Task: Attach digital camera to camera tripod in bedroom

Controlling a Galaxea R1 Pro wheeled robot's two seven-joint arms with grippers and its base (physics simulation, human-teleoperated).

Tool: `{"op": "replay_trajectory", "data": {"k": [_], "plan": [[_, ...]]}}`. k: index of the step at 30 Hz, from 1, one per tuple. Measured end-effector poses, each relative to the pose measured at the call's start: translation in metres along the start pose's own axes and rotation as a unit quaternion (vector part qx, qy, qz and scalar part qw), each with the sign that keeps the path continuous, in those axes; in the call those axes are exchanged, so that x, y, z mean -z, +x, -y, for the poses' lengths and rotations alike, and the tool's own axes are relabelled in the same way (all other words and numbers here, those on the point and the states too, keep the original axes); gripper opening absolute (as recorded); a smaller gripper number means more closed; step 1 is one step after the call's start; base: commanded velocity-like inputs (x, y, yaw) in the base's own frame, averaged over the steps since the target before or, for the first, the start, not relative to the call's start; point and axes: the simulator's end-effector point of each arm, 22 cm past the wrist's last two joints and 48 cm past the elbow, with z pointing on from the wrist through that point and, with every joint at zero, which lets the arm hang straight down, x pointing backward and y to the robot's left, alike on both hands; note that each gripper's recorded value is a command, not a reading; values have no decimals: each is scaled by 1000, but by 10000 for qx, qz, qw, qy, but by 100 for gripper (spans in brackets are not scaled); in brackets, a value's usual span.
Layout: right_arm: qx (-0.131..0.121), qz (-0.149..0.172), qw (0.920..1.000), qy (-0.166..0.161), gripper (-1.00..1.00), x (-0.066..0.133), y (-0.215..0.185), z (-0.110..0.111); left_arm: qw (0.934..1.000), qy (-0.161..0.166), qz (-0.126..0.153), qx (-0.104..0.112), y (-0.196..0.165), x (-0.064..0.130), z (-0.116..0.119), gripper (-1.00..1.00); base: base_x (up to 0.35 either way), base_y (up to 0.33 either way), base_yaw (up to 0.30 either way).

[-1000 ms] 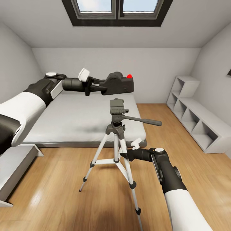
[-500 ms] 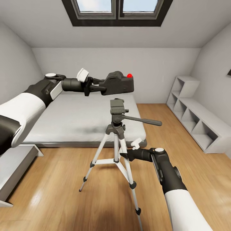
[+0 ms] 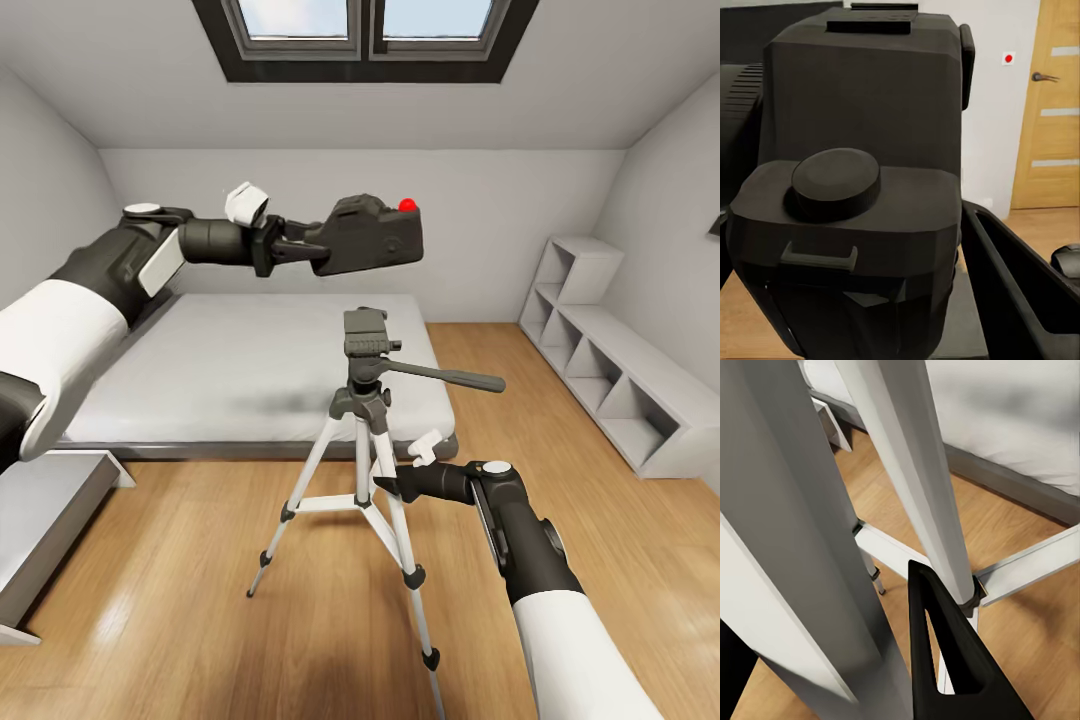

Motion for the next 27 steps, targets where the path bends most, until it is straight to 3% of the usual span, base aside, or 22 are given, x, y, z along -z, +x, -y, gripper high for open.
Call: {"op": "replay_trajectory", "data": {"k": [9,16,27], "plan": [[0,-1,10000,-1,-100,0,0,0,9997,-145,-193,-46,-4,23,10,-100,0,0,0],[1,0,10000,0,-100,0,0,0,9987,-219,-385,259,17,10,24,-100,0,0,0],[1,-1,10000,-2,-100,0,0,0,9967,-510,-552,291,17,0,28,-100,0,0,0]]}}
